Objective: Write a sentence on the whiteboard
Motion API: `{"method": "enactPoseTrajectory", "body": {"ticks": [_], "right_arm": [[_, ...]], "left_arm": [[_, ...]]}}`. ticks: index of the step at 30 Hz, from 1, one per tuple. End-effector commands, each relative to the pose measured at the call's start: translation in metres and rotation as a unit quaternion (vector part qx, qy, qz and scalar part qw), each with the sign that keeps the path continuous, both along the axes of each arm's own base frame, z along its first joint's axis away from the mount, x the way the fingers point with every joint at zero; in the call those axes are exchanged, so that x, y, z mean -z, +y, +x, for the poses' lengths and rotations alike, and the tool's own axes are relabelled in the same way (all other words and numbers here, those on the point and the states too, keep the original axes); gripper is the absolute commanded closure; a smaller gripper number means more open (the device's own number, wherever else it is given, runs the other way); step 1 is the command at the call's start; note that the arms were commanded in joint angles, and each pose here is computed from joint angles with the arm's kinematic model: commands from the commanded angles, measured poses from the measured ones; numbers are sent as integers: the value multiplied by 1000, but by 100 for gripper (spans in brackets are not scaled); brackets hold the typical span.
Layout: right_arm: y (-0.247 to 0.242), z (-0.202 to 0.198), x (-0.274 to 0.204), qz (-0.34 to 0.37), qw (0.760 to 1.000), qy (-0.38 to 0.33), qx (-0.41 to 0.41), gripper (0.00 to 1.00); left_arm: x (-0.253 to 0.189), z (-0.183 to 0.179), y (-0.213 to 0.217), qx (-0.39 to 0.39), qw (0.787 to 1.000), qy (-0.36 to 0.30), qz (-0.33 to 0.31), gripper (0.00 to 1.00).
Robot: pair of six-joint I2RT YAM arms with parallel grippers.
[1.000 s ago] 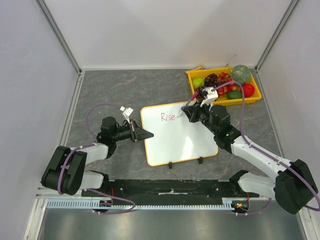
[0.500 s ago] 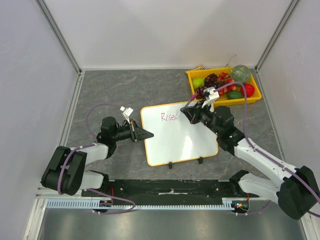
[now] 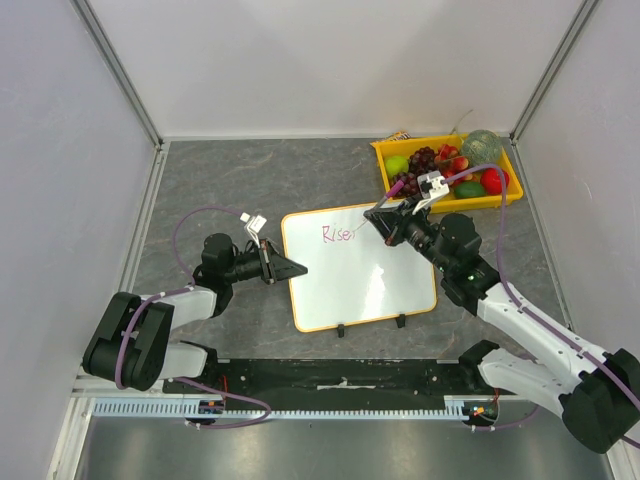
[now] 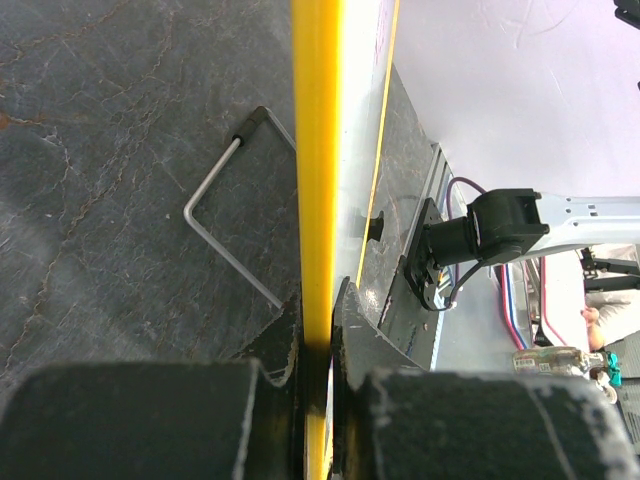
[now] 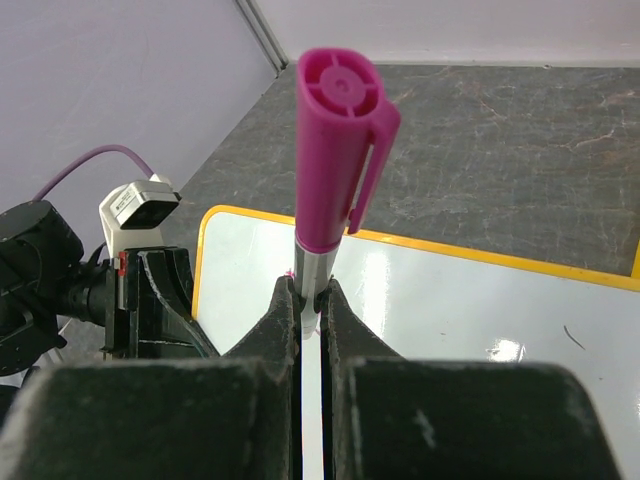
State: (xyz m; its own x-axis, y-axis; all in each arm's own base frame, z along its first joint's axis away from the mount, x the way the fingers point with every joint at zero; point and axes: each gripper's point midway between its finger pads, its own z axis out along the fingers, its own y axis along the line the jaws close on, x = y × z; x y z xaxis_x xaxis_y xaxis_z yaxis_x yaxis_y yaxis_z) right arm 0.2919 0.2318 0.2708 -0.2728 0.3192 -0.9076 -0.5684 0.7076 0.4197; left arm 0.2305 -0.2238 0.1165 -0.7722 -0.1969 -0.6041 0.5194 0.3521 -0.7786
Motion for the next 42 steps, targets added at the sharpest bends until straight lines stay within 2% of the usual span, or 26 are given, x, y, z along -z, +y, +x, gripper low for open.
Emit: {"method": "enactPoseTrajectory", "body": {"ticks": [1, 24, 42], "right_arm": [[-4, 1, -11, 7, 1000, -10, 7, 100], [-20, 7, 14, -42, 999, 9, 34, 100], [-27, 17, 11, -47, 998, 4, 49, 100]], "left_arm": [[45, 16, 20, -62, 994, -6, 90, 98], [45, 15, 19, -60, 994, -5, 88, 98], [44, 16, 19, -61, 994, -8, 89, 98]]}}
